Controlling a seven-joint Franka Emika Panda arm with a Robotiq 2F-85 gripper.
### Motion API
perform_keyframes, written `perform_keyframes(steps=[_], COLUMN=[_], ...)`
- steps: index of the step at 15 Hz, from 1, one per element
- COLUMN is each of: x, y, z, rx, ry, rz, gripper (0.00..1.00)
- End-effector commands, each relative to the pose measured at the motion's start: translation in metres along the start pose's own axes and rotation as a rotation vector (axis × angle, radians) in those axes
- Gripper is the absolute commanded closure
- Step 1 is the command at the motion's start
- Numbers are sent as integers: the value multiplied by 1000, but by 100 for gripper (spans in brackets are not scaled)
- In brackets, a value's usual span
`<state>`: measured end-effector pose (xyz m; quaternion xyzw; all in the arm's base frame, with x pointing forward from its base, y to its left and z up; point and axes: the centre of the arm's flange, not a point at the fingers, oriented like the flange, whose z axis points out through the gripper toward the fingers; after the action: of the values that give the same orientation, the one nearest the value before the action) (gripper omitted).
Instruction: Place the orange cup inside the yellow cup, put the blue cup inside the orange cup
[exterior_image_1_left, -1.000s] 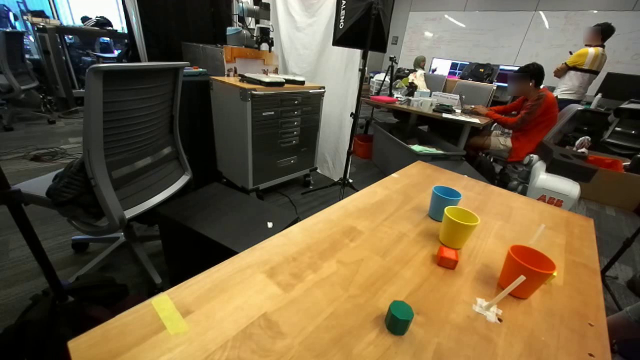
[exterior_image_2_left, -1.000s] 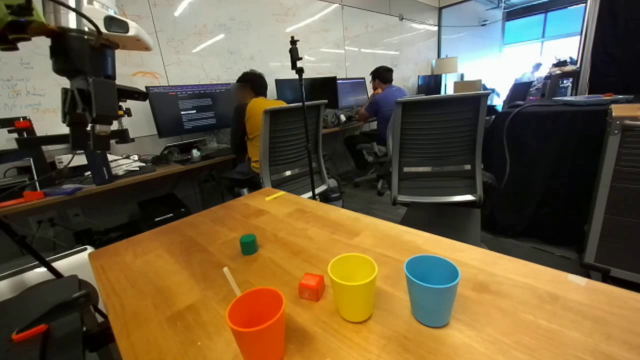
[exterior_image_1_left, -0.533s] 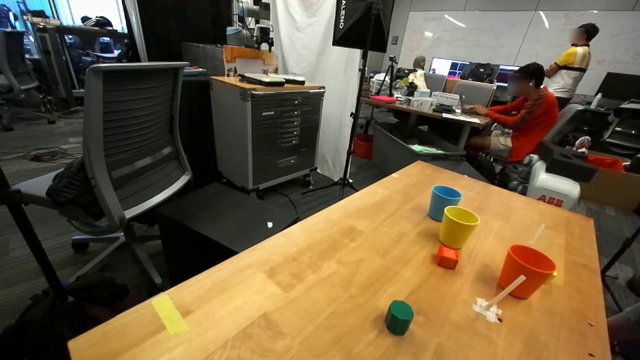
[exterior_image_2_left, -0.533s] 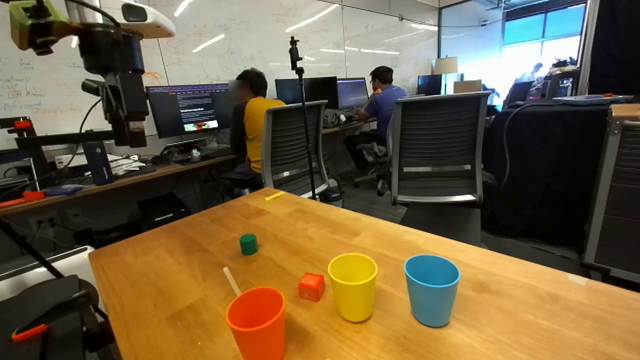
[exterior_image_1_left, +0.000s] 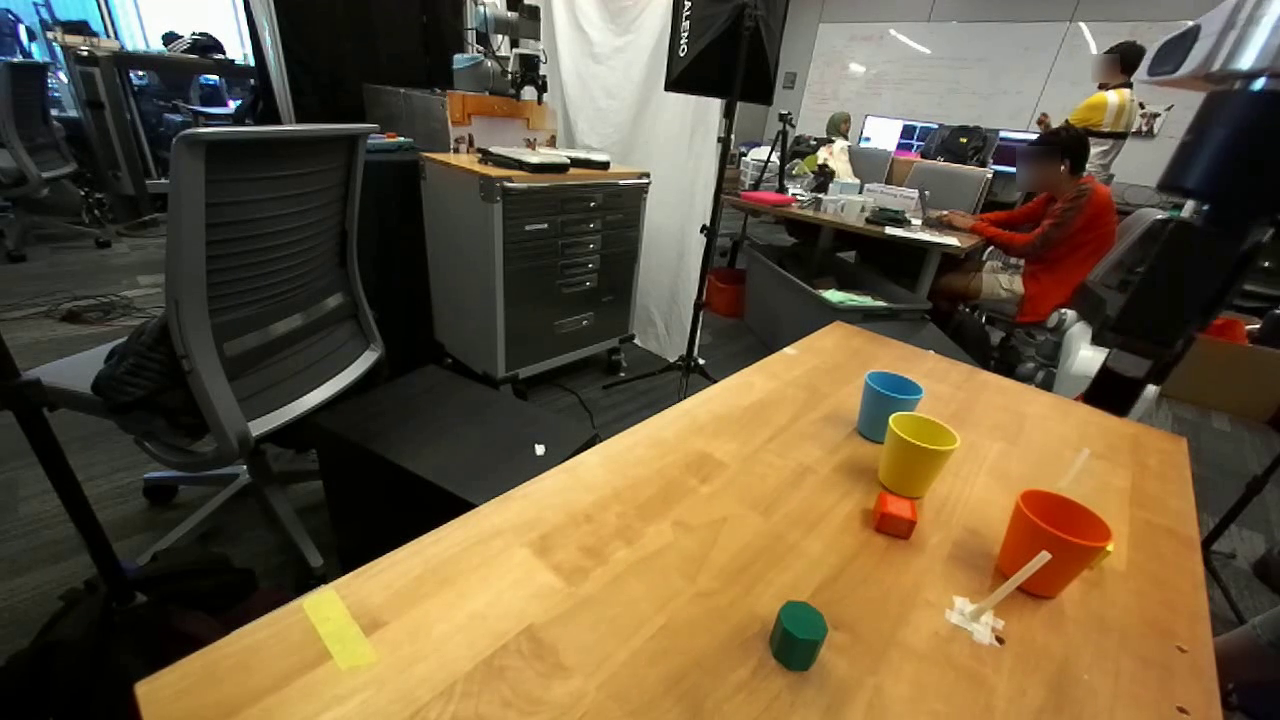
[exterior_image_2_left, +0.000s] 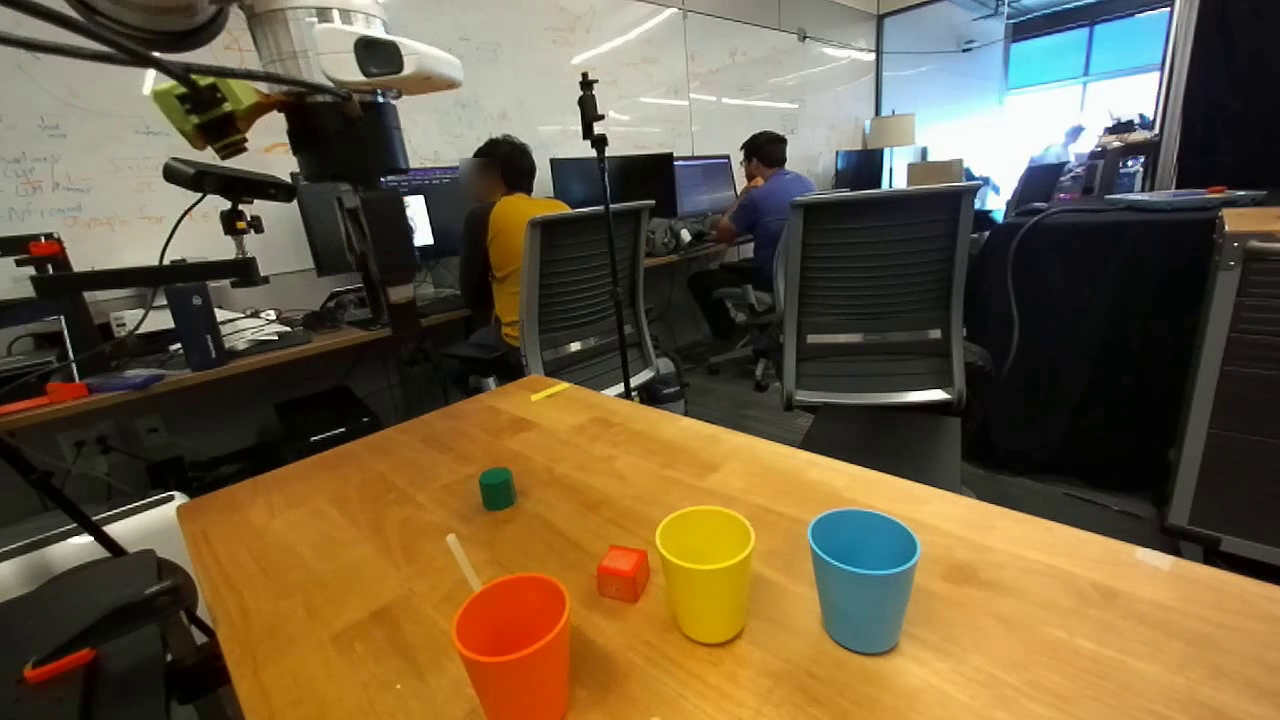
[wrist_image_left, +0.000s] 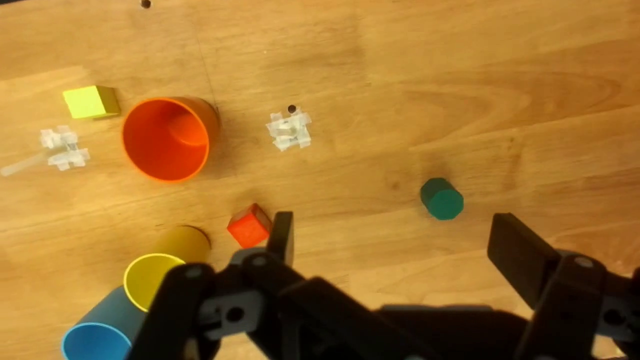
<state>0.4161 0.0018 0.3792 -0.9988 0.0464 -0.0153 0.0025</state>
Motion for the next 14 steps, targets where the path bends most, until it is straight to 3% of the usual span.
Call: perform_keyframes(steps=[1, 7, 14], x=[35, 55, 59], y=[8, 34, 77], z=[22, 59, 101], rx=[10, -1, -11], ry=[-3, 18, -44], rz=[88, 229, 337], gripper=[0, 0, 0])
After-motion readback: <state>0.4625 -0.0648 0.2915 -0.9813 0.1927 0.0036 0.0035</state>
